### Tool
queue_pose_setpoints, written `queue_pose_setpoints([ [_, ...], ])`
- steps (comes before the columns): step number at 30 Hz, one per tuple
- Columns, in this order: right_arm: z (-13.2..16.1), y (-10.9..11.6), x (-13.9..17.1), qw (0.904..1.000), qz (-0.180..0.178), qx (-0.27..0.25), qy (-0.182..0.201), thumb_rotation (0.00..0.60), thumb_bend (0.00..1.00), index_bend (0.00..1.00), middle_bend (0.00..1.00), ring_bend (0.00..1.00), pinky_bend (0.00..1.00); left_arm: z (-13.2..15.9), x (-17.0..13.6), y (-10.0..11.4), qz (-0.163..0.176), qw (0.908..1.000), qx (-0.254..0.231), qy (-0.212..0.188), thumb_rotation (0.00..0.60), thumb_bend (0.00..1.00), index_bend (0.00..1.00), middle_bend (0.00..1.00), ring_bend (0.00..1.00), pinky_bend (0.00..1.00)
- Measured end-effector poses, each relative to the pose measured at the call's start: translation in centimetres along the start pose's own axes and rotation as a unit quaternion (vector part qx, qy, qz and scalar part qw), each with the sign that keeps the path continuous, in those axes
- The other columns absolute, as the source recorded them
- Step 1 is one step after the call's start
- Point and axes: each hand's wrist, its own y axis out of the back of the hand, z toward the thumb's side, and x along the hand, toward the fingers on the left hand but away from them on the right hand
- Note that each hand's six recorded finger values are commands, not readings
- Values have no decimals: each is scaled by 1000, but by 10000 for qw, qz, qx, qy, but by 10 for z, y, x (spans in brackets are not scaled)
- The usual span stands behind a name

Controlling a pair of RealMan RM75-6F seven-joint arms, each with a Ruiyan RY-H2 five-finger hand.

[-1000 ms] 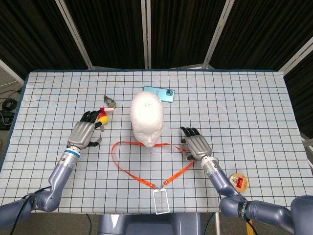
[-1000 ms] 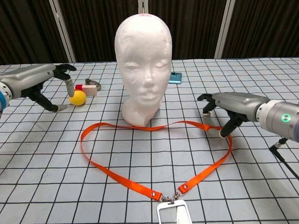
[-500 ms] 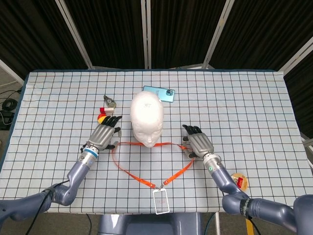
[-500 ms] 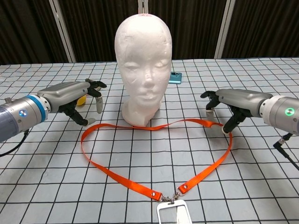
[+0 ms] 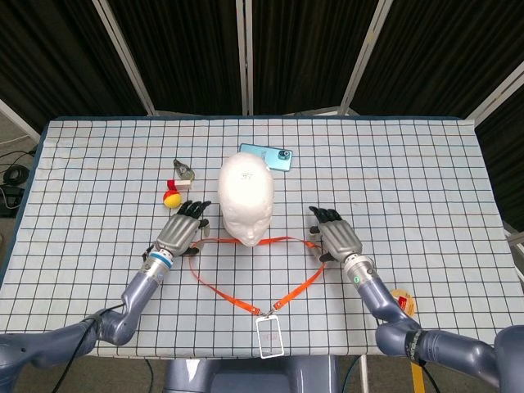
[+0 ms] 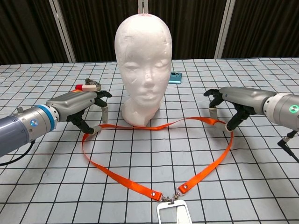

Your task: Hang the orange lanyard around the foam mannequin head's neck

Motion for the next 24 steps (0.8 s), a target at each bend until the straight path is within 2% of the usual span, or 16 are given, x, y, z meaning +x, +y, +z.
queue_pose_setpoints([
  [12,-4,3,1,10000,-24,4,4,600,517,716,23,0,0,2,3,-8,-74,9998,-138,77,600,519,565,0,0,0],
  [18,-3,3,3,10000,-11,18,36,600,517,716,24,0,0,2,1,-9,-60,9997,-211,91,600,522,614,0,0,0],
  [24,0,3,8,9999,21,44,164,600,517,716,31,0,0,5,-6,-5,10,9998,-200,-26,600,522,615,0,0,0],
])
